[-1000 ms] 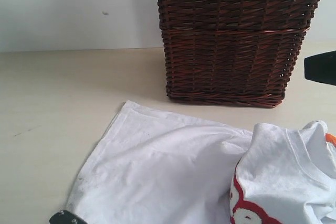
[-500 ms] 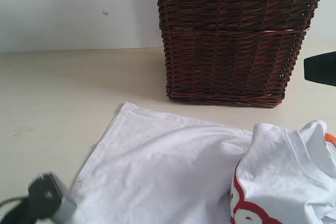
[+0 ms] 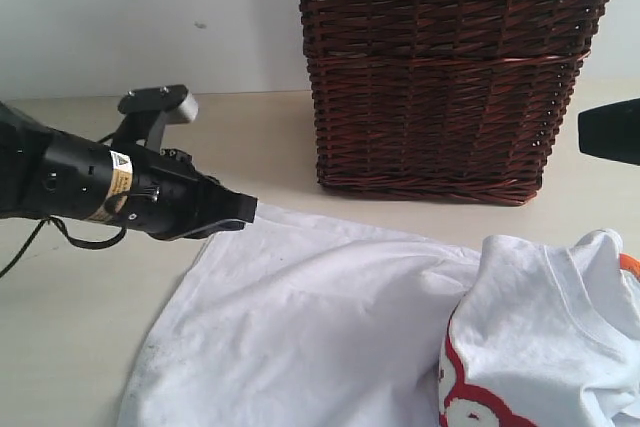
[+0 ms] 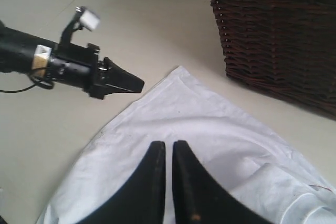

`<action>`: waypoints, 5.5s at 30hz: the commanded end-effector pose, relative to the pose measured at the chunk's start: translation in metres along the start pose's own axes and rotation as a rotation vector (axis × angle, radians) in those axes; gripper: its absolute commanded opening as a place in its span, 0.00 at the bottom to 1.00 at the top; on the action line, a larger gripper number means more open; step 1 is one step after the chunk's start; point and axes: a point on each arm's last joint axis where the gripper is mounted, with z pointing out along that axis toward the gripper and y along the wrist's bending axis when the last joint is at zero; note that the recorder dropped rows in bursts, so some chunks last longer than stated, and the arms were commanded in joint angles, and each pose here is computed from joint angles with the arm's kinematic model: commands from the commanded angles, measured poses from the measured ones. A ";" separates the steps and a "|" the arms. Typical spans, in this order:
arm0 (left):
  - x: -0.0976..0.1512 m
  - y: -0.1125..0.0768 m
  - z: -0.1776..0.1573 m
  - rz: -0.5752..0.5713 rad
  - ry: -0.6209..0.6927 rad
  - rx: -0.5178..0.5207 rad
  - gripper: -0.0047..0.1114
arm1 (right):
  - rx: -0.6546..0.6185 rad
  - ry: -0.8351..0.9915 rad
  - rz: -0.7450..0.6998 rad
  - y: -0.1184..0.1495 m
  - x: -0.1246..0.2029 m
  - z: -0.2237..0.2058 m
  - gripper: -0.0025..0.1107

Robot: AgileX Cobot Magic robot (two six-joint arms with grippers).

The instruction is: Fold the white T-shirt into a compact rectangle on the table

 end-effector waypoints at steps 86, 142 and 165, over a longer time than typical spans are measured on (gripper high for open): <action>-0.113 0.071 -0.077 0.120 0.066 -0.110 0.04 | 0.328 0.778 0.101 -0.060 0.076 0.131 0.32; -0.110 0.055 -0.073 0.089 0.022 0.073 0.04 | -0.474 1.050 -0.083 0.104 0.096 0.030 0.02; -0.109 0.055 -0.073 0.102 0.030 0.073 0.04 | 0.350 0.702 -0.227 0.044 0.057 0.051 0.34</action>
